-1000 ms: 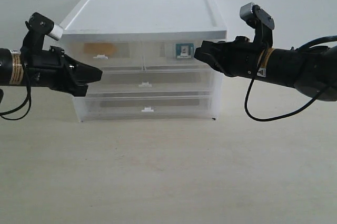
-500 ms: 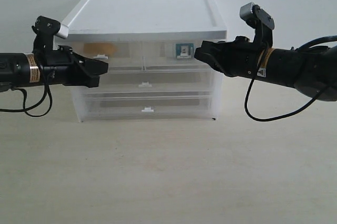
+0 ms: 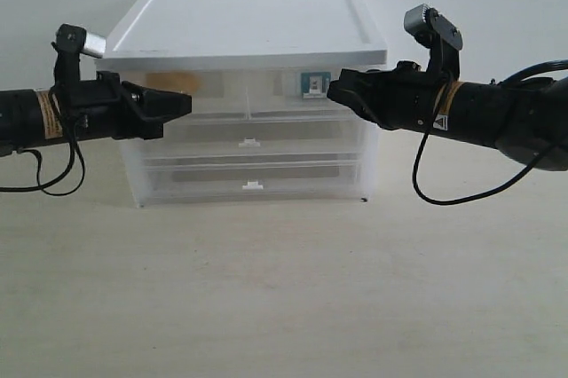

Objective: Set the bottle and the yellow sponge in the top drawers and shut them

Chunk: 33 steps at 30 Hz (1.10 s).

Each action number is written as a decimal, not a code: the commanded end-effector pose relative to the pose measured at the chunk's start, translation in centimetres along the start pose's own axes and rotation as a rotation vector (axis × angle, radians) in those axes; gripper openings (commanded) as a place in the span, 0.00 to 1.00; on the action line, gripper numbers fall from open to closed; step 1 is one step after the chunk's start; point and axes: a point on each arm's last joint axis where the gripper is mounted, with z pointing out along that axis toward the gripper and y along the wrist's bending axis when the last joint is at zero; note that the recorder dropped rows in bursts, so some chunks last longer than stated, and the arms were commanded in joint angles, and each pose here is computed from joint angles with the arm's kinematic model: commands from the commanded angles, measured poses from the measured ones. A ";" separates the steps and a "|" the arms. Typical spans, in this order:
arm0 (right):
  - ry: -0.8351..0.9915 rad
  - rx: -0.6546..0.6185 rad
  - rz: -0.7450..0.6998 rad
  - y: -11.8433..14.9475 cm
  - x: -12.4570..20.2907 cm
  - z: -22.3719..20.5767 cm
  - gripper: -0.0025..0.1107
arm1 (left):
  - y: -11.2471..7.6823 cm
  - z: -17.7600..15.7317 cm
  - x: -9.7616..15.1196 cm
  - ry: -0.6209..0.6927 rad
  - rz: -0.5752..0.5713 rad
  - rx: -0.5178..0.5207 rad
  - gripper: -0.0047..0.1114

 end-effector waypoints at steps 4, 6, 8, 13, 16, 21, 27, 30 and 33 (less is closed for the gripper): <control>0.029 -0.058 -0.016 0.7 0.8 -0.6 0.02 | 0.4 0.0 -0.5 0.031 -0.002 -0.067 0.07; 0.032 -0.049 -0.017 0.7 1.0 -0.9 0.02 | 0.3 0.0 -0.6 0.023 -0.006 -0.055 0.07; 0.035 -0.047 -0.020 0.9 1.0 -1.1 0.02 | -0.1 0.0 -0.8 0.006 -0.013 -0.018 0.07; 0.029 -0.066 -0.032 1.4 1.2 -1.8 0.02 | -1.2 -0.7 -1.8 0.019 0.021 0.031 0.07; -0.026 -0.086 -0.052 2.3 0.8 -2.8 0.02 | -2.4 -1.8 -3.0 0.026 0.086 0.048 0.07; -0.078 -0.068 -0.138 4.3 -0.8 -5.0 0.02 | -4.6 -4.1 -5.3 -0.022 0.136 0.038 0.07; -0.146 -0.033 -0.249 7.4 -2.8 -8.5 0.02 | -7.4 -7.8 -7.9 -0.112 0.145 -0.066 0.07; -0.217 -0.045 -0.291 9.0 -3.3 -10.6 0.02 | -9.3 -10.1 -9.3 -0.183 0.164 -0.108 0.07; -0.275 -0.033 -0.333 10.2 -3.6 -12.5 0.02 | -10.7 -12.0 -10.1 -0.218 0.194 -0.168 0.07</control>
